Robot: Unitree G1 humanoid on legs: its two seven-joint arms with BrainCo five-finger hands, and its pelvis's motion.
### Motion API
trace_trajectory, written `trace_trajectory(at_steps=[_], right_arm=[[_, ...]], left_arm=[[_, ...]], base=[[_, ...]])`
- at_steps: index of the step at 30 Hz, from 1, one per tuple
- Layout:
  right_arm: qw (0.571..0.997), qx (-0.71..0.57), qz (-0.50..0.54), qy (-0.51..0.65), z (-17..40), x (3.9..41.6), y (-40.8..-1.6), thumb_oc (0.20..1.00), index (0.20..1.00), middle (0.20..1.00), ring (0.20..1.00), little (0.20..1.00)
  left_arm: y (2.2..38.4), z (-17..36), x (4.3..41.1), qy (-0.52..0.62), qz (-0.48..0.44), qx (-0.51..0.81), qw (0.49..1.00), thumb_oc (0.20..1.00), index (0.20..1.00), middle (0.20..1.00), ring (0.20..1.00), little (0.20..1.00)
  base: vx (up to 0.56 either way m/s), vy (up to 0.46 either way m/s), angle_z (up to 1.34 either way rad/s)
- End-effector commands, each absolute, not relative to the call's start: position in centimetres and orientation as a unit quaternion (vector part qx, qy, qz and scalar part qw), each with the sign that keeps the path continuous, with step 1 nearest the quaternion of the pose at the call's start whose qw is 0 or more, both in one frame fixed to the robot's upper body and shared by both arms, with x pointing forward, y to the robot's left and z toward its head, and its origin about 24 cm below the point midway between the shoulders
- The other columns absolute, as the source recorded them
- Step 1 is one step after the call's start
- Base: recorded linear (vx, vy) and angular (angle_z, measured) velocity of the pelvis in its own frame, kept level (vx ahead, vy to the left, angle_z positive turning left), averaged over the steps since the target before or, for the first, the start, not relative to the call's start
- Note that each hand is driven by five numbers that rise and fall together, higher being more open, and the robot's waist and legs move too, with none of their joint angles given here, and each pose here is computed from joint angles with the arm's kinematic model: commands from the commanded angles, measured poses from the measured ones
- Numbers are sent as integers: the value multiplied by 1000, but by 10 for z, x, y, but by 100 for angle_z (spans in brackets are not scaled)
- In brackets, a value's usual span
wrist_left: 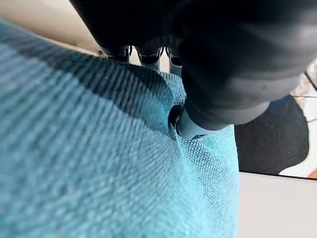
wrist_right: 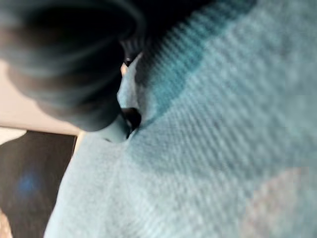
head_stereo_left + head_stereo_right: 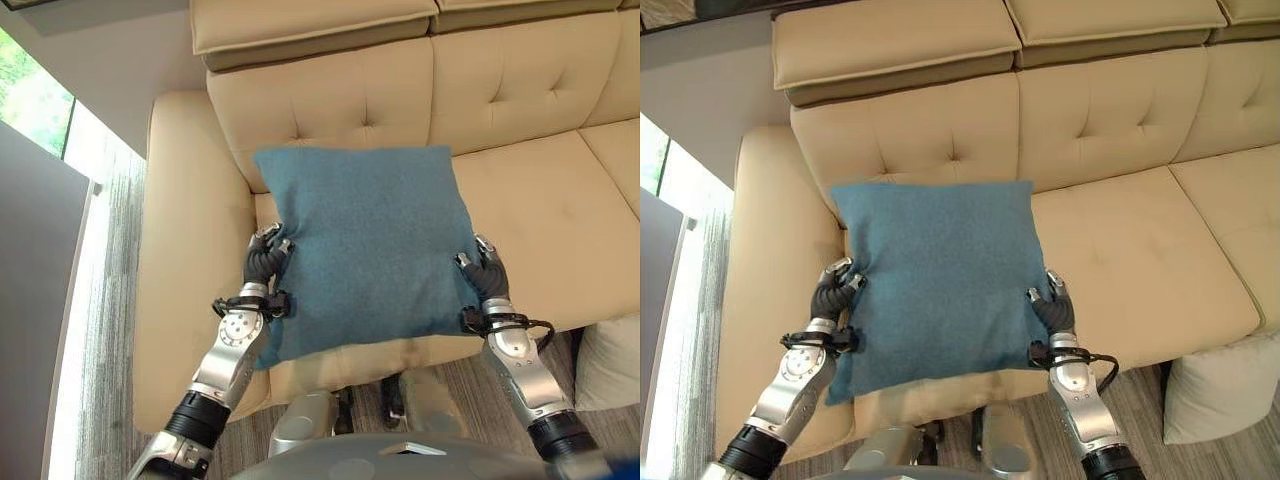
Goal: Pick up all the scattered cushions and arrange them neatly on the sofa.
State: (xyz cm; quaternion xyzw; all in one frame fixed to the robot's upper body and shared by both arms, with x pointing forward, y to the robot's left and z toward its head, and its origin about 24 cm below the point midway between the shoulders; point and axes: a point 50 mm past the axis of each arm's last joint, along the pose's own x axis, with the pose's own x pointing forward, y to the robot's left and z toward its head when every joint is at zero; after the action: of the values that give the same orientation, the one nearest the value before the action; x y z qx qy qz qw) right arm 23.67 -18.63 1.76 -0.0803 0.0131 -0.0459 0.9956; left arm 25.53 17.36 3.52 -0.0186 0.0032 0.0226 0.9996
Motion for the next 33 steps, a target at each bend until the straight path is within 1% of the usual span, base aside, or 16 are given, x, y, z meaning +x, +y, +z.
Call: trace_trajectory(at_steps=[1, 5, 10, 12, 16, 18, 23, 24, 25, 29, 30, 33], right_arm=[[990, -47, 14, -130, 71, 256, -151, 200, 200, 200, 200, 200], [990, -49, 10, -131, 71, 257, -151, 200, 200, 200, 200, 200], [989, -57, -9, -134, 71, 253, -155, 200, 200, 200, 200, 200], [983, -80, -25, -160, 79, 254, -155, 200, 200, 200, 200, 200], [957, -139, -43, -251, 117, 278, -150, 200, 200, 200, 200, 200], [944, -158, -40, -286, 138, 296, -140, 200, 200, 200, 200, 200], [913, -227, -56, -333, 180, 333, -138, 200, 200, 200, 200, 200], [905, -239, -67, -346, 193, 341, -138, 200, 200, 200, 200, 200], [883, -262, -92, -379, 215, 347, -138, 200, 200, 200, 200, 200], [883, -262, -92, -379, 215, 347, -138, 200, 200, 200, 200, 200], [821, -319, -156, -447, 251, 358, -126, 200, 200, 200, 200, 200], [795, -334, -180, -474, 274, 365, -117, 200, 200, 200, 200, 200]], left_arm=[[154, 70, 259, -97, -22, -42, 994, 200, 200, 200, 200, 200], [154, 70, 258, -100, -16, -47, 994, 200, 200, 200, 200, 200], [149, 59, 255, -76, 2, -78, 994, 200, 200, 200, 200, 200], [145, 61, 256, -82, 11, -75, 994, 200, 200, 200, 200, 200], [132, 88, 276, -146, 7, -52, 988, 200, 200, 200, 200, 200], [125, 108, 292, -185, 11, -46, 982, 200, 200, 200, 200, 200], [124, 154, 327, -259, 29, -4, 965, 200, 200, 200, 200, 200], [125, 168, 336, -276, 37, 9, 960, 200, 200, 200, 200, 200], [122, 187, 346, -301, 40, 33, 952, 200, 200, 200, 200, 200], [122, 187, 346, -301, 40, 33, 952, 200, 200, 200, 200, 200], [118, 235, 365, -363, 77, 84, 925, 200, 200, 200, 200, 200], [117, 270, 372, -402, 111, 107, 902, 200, 200, 200, 200, 200]], base=[[70, -92, -12], [91, -104, -3], [127, -158, 20], [-46, -165, 12], [-234, -82, 25], [-164, -38, 25], [-63, -14, 2], [0, 0, 0], [1, -8, 3], [6, 8, 13], [23, 31, 7], [49, 22, -7]])
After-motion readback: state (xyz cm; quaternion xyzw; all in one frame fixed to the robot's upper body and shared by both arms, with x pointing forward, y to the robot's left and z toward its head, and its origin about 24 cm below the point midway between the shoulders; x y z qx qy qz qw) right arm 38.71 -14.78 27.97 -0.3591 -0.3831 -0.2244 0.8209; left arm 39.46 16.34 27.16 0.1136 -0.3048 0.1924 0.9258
